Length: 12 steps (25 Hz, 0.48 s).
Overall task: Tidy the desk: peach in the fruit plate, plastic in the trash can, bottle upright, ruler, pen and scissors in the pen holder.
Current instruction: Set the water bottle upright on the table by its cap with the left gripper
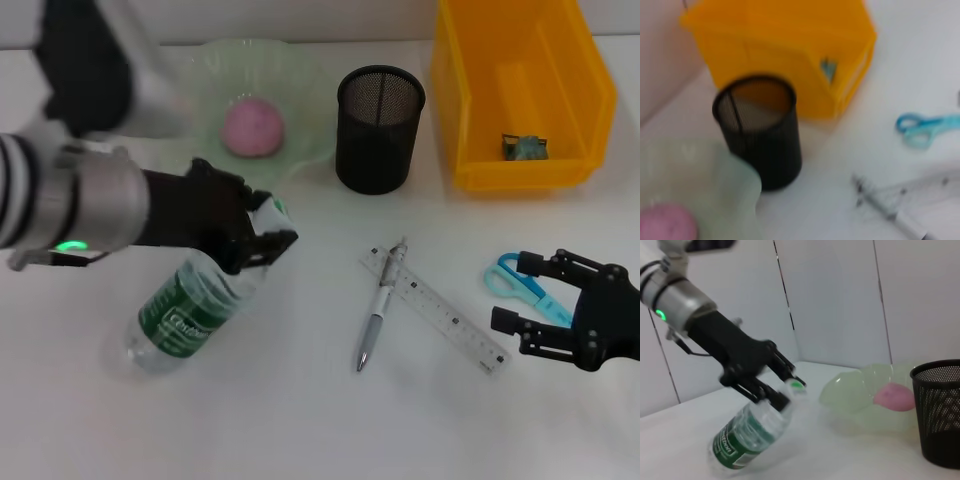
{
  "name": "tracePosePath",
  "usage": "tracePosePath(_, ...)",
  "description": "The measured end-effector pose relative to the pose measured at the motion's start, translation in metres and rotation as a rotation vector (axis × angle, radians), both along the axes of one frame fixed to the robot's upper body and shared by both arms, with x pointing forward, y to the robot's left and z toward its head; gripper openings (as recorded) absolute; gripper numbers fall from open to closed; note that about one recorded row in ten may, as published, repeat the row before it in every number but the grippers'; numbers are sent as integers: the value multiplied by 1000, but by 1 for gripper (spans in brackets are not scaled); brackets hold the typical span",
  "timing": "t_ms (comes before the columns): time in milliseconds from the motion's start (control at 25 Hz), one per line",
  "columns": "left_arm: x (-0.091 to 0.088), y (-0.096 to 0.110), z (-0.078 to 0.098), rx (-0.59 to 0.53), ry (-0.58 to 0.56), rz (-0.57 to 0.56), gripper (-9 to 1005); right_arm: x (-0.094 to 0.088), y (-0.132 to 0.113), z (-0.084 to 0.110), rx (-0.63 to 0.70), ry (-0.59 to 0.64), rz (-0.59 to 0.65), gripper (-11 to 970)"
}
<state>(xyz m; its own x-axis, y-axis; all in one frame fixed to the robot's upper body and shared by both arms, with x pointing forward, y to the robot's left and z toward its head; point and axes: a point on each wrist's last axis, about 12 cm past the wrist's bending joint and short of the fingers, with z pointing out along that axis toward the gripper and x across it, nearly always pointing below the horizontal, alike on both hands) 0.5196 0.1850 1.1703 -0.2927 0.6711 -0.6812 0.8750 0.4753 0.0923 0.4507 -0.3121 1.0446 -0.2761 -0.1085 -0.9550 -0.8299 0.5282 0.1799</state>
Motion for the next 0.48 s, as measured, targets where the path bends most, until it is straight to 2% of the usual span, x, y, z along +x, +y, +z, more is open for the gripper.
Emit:
tracePosePath(40,-3,14,4,-64,-25,-13,461,2,1,1,3,2,2,825)
tracePosePath(80,-3,14,4,-64,-25,-13,461,2,1,1,3,2,2,825)
tracePosePath(240,-11,40,2,-134,-97,-23,460,4,1,3,3,1,5,825)
tracePosePath(480,-12,58,4,-205,-138,0,450,8,2,6,7,3,12,825)
